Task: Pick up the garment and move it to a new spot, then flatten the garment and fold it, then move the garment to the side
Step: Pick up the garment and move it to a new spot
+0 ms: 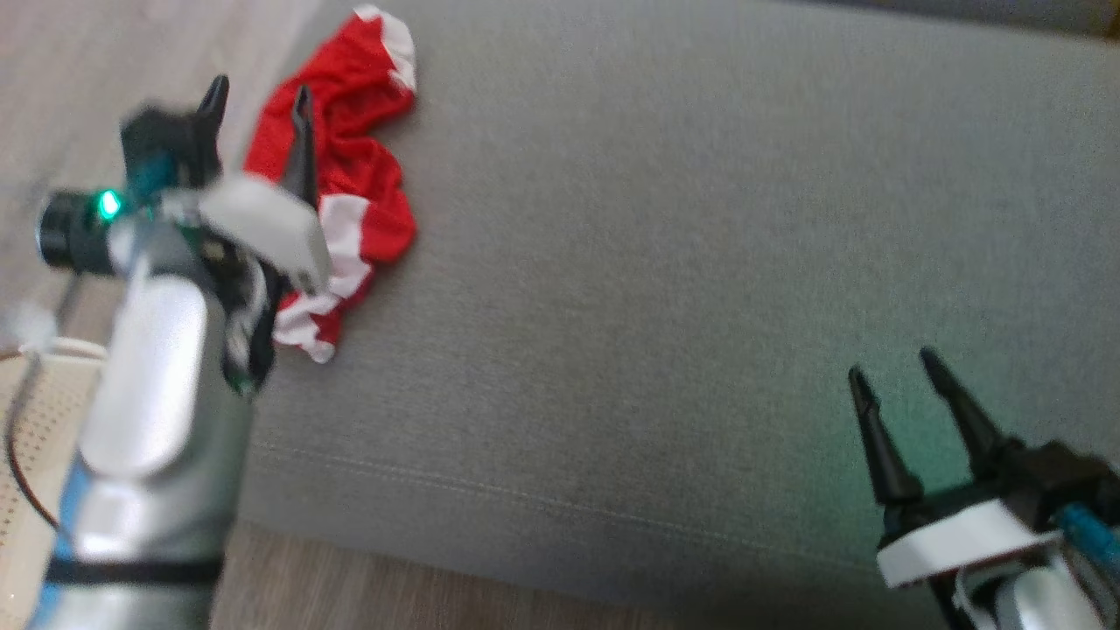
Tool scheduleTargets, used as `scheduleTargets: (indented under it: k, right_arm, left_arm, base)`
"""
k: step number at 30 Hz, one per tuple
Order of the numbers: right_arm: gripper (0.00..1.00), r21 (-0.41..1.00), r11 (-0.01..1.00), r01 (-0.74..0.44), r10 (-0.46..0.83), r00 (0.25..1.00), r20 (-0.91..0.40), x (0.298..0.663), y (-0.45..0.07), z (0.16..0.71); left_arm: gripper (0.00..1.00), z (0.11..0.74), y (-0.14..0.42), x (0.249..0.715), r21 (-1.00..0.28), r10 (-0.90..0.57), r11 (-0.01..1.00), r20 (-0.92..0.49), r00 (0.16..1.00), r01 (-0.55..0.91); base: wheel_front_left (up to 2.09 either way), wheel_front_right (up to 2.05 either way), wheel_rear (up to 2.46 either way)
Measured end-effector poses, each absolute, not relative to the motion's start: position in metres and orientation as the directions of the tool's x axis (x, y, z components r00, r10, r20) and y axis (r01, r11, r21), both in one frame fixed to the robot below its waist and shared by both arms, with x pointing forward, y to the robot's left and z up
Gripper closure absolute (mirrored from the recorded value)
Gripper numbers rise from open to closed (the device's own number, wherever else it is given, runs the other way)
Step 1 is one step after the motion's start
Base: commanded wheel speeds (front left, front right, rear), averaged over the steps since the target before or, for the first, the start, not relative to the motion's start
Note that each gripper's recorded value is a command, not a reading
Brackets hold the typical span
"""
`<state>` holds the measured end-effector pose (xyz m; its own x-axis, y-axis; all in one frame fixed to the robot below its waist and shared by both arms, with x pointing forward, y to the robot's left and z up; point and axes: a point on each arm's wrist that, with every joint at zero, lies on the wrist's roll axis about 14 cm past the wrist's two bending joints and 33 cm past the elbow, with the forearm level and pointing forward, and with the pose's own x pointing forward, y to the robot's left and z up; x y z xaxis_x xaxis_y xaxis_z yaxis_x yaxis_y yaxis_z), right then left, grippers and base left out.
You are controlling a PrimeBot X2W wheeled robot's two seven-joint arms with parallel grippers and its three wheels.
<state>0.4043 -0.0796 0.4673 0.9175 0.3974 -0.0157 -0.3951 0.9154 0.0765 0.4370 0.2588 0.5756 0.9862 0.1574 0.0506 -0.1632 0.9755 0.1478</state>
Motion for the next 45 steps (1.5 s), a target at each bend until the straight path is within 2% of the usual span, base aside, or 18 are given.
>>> scheduleTargets:
  k: [3,5,7,15,22,25,26,27,31,34,40,45]
  right_arm:
    - [0.00,0.060,0.924,-0.378,0.379,0.925,-0.020,0.421,-0.091,0.462]
    - [0.00,0.042,0.936,-0.351,0.353,0.934,-0.052,0.432,-0.108,0.447]
    - [0.00,0.032,0.944,-0.330,0.331,0.940,-0.082,0.435,-0.120,0.436]
    - [0.00,0.020,0.971,-0.240,0.240,0.958,-0.160,0.440,-0.159,0.405]
    - [0.00,0.022,0.979,-0.203,0.203,0.957,-0.205,0.444,-0.172,0.383]
    - [0.00,0.029,0.981,-0.193,0.195,0.958,-0.211,0.442,-0.175,0.381]
    - [0.00,0.027,0.981,-0.190,0.192,0.959,-0.209,0.442,-0.176,0.382]
    - [0.00,0.026,0.982,-0.189,0.190,0.960,-0.206,0.442,-0.176,0.384]
    - [0.00,0.023,0.982,-0.189,0.190,0.964,-0.185,0.444,-0.176,0.391]
    - [0.00,0.019,0.982,-0.186,0.187,0.968,-0.168,0.445,-0.177,0.399]
    - [0.00,0.036,0.984,-0.175,0.178,0.975,-0.133,0.438,-0.173,0.415]
    - [0.00,0.054,0.986,-0.159,0.163,0.983,-0.080,0.430,-0.170,0.439]
  left_arm:
    - [0.00,0.537,0.267,0.472,0.175,0.160,0.976,-0.168,0.973,-0.130]
    - [0.00,0.502,0.276,0.499,0.202,0.168,0.974,-0.337,0.926,-0.103]
    - [0.00,0.481,0.276,0.514,0.199,0.161,0.977,-0.421,0.893,-0.082]
    - [0.00,0.399,0.276,0.536,0.144,0.166,0.985,-0.631,0.758,-0.096]
    - [0.00,0.352,0.285,0.539,0.232,0.225,0.970,-0.735,0.640,-0.075]
    - [0.00,0.347,0.287,0.541,0.245,0.237,0.967,-0.745,0.624,-0.074]
    - [0.29,0.346,0.287,0.542,0.246,0.237,0.966,-0.748,0.619,-0.072]
    - [1.00,0.346,0.286,0.542,0.245,0.235,0.967,-0.752,0.616,-0.071]
    - [1.00,0.349,0.282,0.544,0.235,0.220,0.970,-0.738,0.637,-0.063]
    - [1.00,0.359,0.285,0.547,0.250,0.217,0.967,-0.685,0.696,-0.055]
    - [1.00,0.412,0.271,0.569,0.260,0.120,0.966,-0.474,0.872,0.008]
    - [1.00,0.467,0.239,0.581,0.303,-0.018,0.946,-0.313,0.950,0.118]
  base:
    - [0.00,0.00,0.00]
    - [0.00,0.00,0.00]
    - [0.00,0.00,0.00]
    - [0.00,0.00,0.00]
    - [0.00,0.00,0.00]
    - [0.00,0.00,0.00]
    - [0.00,0.00,0.00]
    - [0.00,0.00,0.00]
    - [0.00,0.00,0.00]
    - [0.00,0.00,0.00]
    - [0.00,0.00,0.00]
    - [0.00,0.00,0.00]
